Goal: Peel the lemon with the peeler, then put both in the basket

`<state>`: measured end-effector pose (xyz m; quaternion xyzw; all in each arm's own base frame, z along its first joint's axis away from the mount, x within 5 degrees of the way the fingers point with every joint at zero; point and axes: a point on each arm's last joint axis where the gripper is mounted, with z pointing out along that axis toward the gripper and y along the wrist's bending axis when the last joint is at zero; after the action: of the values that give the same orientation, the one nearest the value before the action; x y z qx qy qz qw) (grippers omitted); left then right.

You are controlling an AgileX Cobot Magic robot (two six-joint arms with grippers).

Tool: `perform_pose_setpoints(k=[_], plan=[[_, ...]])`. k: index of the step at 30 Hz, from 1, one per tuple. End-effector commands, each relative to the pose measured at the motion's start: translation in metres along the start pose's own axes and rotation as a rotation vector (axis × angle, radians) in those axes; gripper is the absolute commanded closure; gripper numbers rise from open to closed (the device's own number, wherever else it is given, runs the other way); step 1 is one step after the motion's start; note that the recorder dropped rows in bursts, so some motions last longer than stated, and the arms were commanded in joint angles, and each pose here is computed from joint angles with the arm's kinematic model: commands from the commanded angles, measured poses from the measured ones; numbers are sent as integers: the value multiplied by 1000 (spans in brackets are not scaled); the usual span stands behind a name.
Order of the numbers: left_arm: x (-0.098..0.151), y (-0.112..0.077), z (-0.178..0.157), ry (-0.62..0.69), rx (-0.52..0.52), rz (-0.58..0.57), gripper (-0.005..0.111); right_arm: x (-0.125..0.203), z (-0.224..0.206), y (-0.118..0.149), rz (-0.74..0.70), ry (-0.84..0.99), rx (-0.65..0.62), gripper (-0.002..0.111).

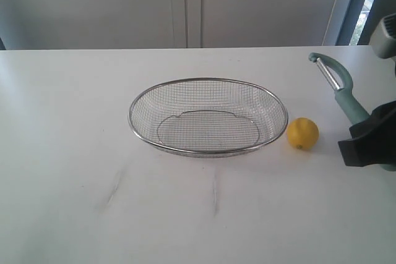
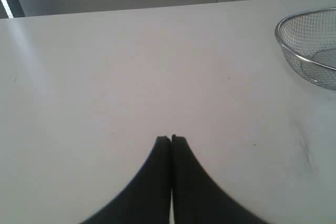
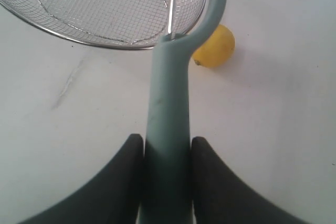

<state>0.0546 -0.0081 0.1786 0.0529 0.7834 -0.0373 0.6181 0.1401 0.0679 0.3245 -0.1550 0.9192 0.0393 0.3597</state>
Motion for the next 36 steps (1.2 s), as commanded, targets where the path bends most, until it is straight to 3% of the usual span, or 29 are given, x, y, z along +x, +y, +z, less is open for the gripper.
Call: perform_pose_setpoints(k=[1,11,20,25,27,29,32,36], plan=[[0,0,0,-17,7,-11,107,1,0,-2,2,-8,13,108],[-1,0,0,-20,7,-11,107,1,0,-2,2,-8,13,108],[-41,5,-10,-483,-29,-88,107,1,0,-2,2,-8,13,108],[-56,7,-20,-683,42,-331,107,1,0,-2,15,-8,13,108],[-67,8,-29,-816,61,-353,107,1,0,-2,15,-8,13,108],[-81,7,-35,-844,78,-369,107,1,0,-2,15,-8,13,108],[-108,5,-40,-853,100,-333,107,1,0,-2,15,-8,13,108],[-148,-4,-36,-837,145,-169,107,1,0,-2,15,-8,13,108]])
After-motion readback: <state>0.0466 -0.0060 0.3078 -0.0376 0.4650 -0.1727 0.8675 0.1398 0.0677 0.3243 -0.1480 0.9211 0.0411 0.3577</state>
